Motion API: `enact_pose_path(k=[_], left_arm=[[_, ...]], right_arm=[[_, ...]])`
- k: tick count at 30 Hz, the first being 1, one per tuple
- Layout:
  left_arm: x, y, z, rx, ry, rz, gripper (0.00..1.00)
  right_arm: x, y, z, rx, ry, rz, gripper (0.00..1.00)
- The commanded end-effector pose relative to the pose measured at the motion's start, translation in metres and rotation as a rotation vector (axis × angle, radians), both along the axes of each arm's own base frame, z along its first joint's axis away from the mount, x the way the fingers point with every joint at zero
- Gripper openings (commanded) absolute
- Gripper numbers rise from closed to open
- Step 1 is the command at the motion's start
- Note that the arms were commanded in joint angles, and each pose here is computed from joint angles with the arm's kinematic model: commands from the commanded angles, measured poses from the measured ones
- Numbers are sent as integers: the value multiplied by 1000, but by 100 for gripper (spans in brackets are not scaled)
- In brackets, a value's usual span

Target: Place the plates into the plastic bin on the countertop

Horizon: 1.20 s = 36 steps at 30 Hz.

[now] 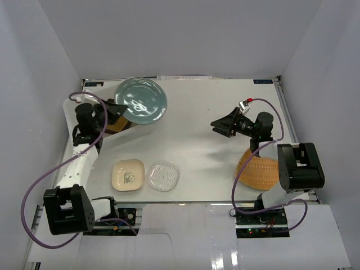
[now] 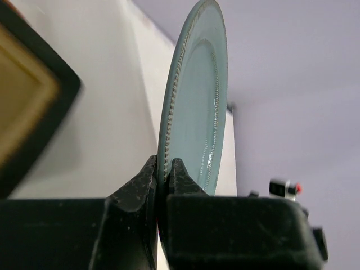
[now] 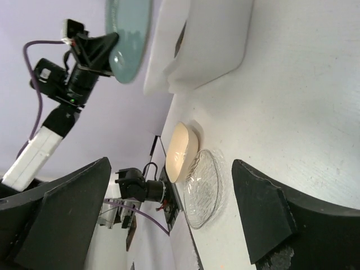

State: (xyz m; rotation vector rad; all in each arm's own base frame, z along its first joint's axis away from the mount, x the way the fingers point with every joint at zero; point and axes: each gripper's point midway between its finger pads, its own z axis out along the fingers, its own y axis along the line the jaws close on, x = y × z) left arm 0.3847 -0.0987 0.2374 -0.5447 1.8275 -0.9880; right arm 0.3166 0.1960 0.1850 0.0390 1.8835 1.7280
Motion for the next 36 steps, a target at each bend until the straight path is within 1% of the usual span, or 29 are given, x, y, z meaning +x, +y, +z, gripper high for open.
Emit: enact_pose_path(k=[1, 2, 3, 5, 6, 8, 9, 10, 12, 13, 18, 19, 21, 22, 23, 24, 25, 26, 27, 28, 29, 30, 32, 33, 34, 35, 36], left_arm=[[-2, 45, 64, -55, -143, 81, 0], [-1, 57, 60, -77, -125, 114, 0], [1, 80, 53, -89, -108, 173, 0], [3, 96, 39, -108, -72, 205, 0], [6, 111, 29, -112, -43, 242, 0], [11, 125, 21, -104, -29, 287, 0], [13, 134, 16, -84, -22, 313, 0], [18, 141, 6, -74, 6, 331, 0], [26, 153, 0, -20, 20, 368, 0], [31, 158, -12, -14, 51, 380, 0], [45, 171, -33, 20, 97, 410, 0], [46, 173, -37, 28, 103, 412, 2], [49, 174, -46, 37, 128, 411, 9], [48, 176, -50, 49, 142, 410, 21], [48, 176, -52, 53, 151, 412, 30], [48, 178, -52, 62, 154, 422, 40], [46, 178, -52, 78, 153, 420, 54], [44, 179, -50, 84, 153, 423, 81], [40, 180, -46, 91, 148, 437, 91], [39, 180, -44, 96, 142, 442, 98], [36, 180, -44, 108, 147, 442, 98], [34, 183, -39, 129, 141, 468, 98], [26, 185, -45, 170, 174, 483, 98], [21, 188, -45, 191, 180, 509, 98], [18, 188, -45, 203, 179, 515, 98], [15, 188, -45, 220, 178, 519, 98], [10, 187, -40, 230, 164, 530, 98]], right_arm=[[6, 15, -18, -160, -47, -6, 93], [-2, 24, -34, -227, -34, 26, 93], [4, 28, -31, -260, -60, 6, 93], [-2, 38, -38, -316, -76, 17, 91], [-2, 41, -36, -329, -88, 19, 91], [-8, 52, -39, -373, -122, 43, 91], [-8, 55, -43, -406, -113, 36, 90], [-15, 64, -43, -422, -131, 60, 90], [-20, 71, -50, -476, -145, 64, 90], [-27, 80, -51, -489, -159, 87, 90], [-39, 100, -60, -577, -201, 106, 86], [-47, 109, -60, -588, -209, 130, 85], [-49, 116, -62, -616, -225, 125, 83], [-56, 126, -59, -627, -248, 147, 82], [-54, 128, -62, -656, -254, 131, 81], [-63, 138, -62, -669, -271, 152, 80], [-65, 143, -61, -689, -293, 155, 78], [-61, 148, -60, -725, -306, 135, 74], [-74, 160, -60, -742, -340, 168, 74], [-78, 166, -60, -757, -352, 179, 74], [-75, 171, -62, -798, -354, 167, 74], [-87, 182, -63, -813, -376, 196, 76], [-88, 194, -67, -863, -394, 196, 80], [-101, 204, -69, -877, -410, 226, 83], [-106, 209, -71, -889, -415, 244, 84], [-104, 210, -81, -940, -420, 229, 85], [-110, 225, -72, -926, -449, 238, 85]])
